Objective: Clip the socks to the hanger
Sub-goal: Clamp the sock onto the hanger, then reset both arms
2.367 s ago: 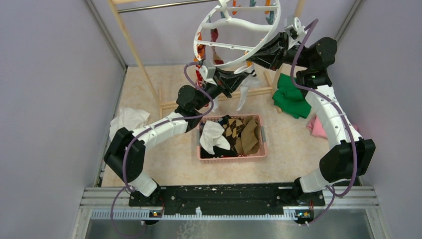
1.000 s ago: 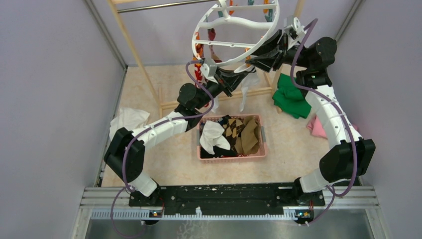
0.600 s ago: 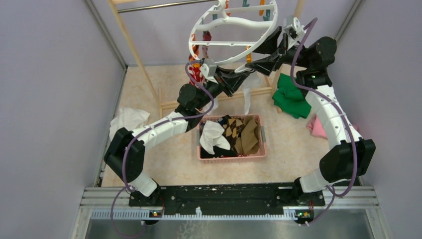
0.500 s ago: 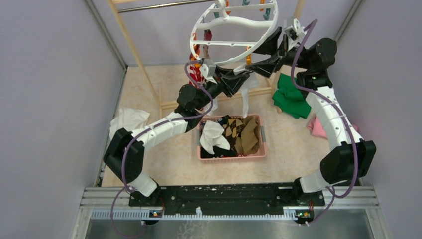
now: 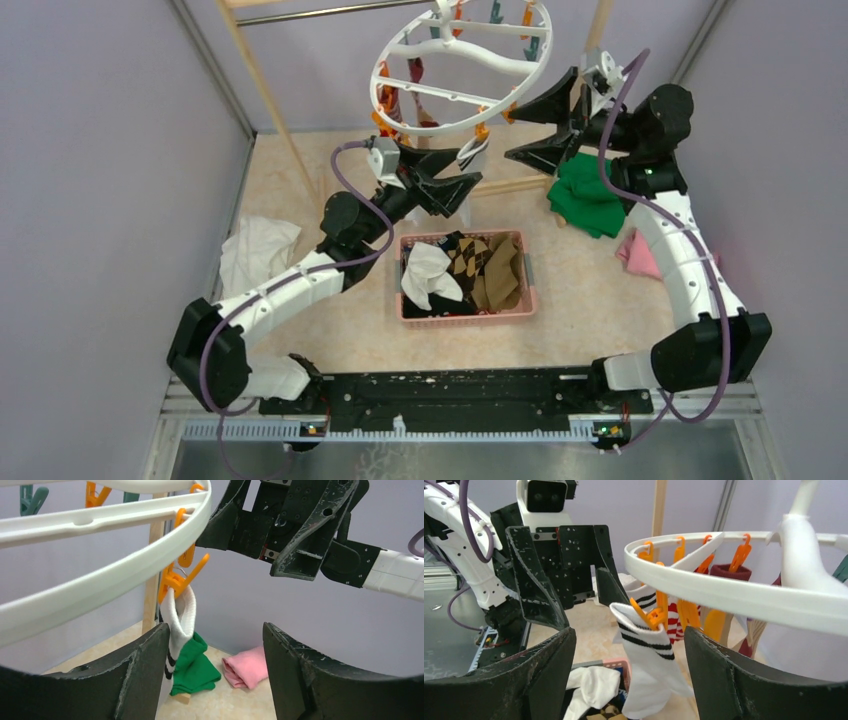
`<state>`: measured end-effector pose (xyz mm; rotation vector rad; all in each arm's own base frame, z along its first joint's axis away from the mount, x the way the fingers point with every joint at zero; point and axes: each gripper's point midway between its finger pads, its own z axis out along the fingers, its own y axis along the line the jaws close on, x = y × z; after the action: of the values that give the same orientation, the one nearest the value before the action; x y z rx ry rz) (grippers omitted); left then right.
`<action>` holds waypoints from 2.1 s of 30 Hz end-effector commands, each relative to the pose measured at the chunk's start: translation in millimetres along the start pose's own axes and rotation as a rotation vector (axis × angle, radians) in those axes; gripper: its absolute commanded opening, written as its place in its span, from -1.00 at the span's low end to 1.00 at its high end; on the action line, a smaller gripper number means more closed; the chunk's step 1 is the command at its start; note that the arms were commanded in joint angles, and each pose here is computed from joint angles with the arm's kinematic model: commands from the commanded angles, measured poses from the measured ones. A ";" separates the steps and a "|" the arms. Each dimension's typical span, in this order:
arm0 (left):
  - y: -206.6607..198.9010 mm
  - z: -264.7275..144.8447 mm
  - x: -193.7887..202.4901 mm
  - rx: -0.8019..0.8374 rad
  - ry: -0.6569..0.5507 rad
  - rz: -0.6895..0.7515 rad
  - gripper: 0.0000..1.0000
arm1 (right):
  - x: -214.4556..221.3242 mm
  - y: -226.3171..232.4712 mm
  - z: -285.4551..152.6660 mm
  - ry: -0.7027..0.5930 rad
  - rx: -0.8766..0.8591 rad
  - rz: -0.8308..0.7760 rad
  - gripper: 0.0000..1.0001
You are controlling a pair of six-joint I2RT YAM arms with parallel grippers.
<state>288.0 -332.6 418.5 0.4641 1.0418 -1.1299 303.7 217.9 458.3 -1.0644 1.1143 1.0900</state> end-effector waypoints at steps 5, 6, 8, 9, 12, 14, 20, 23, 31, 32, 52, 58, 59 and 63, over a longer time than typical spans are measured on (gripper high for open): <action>-18.0 -32.8 -13.4 0.012 0.020 0.020 0.61 | 30.9 16.1 -19.4 0.131 0.046 0.035 0.57; -18.8 -35.6 -13.8 0.010 0.025 0.026 0.62 | 34.9 17.2 -21.7 0.150 0.053 0.022 0.58; -20.4 -41.3 -16.9 0.003 0.027 0.039 0.66 | 43.1 21.5 -26.1 0.185 0.061 0.008 0.58; -20.4 -44.1 -17.9 -0.003 0.029 0.045 0.68 | 46.7 23.5 -28.4 0.199 0.064 0.002 0.58; -20.6 -51.4 -21.6 -0.018 0.032 0.065 0.75 | 56.9 29.5 -34.8 0.230 0.081 0.000 0.58; -21.2 -57.4 -20.5 -0.026 0.049 0.072 0.78 | 63.6 33.1 -39.8 0.251 0.108 0.008 0.58; -20.3 -89.7 -9.1 -0.087 0.107 0.054 0.97 | 95.2 40.5 -58.6 0.318 0.223 0.045 0.66; -22.2 -112.0 -1.6 -0.110 0.122 0.040 0.97 | 116.7 38.5 -71.1 0.350 0.308 0.104 0.82; -14.8 -173.5 52.1 -0.207 0.197 -0.078 0.97 | 160.3 51.0 -86.9 0.392 0.349 0.113 0.97; -13.6 -179.9 59.9 -0.222 0.204 -0.108 0.97 | 166.7 53.9 -87.5 0.391 0.336 0.118 0.97; -3.8 -229.2 115.2 -0.287 0.166 -0.250 0.96 | 236.1 60.1 -111.9 0.482 0.354 0.154 0.97; -6.2 -222.9 121.0 -0.250 0.196 -0.228 0.97 | 229.7 55.5 -112.2 0.470 0.398 0.180 0.97; -6.5 -222.1 121.8 -0.247 0.202 -0.227 0.97 | 226.6 51.4 -111.9 0.453 0.436 0.219 0.97; -6.1 -221.4 123.3 -0.257 0.221 -0.243 0.97 | 208.0 17.3 -126.3 0.440 0.683 0.281 0.97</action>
<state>191.3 -225.5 170.2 0.2427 1.5593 -1.1241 259.0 140.3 197.8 -0.8567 1.8451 0.7467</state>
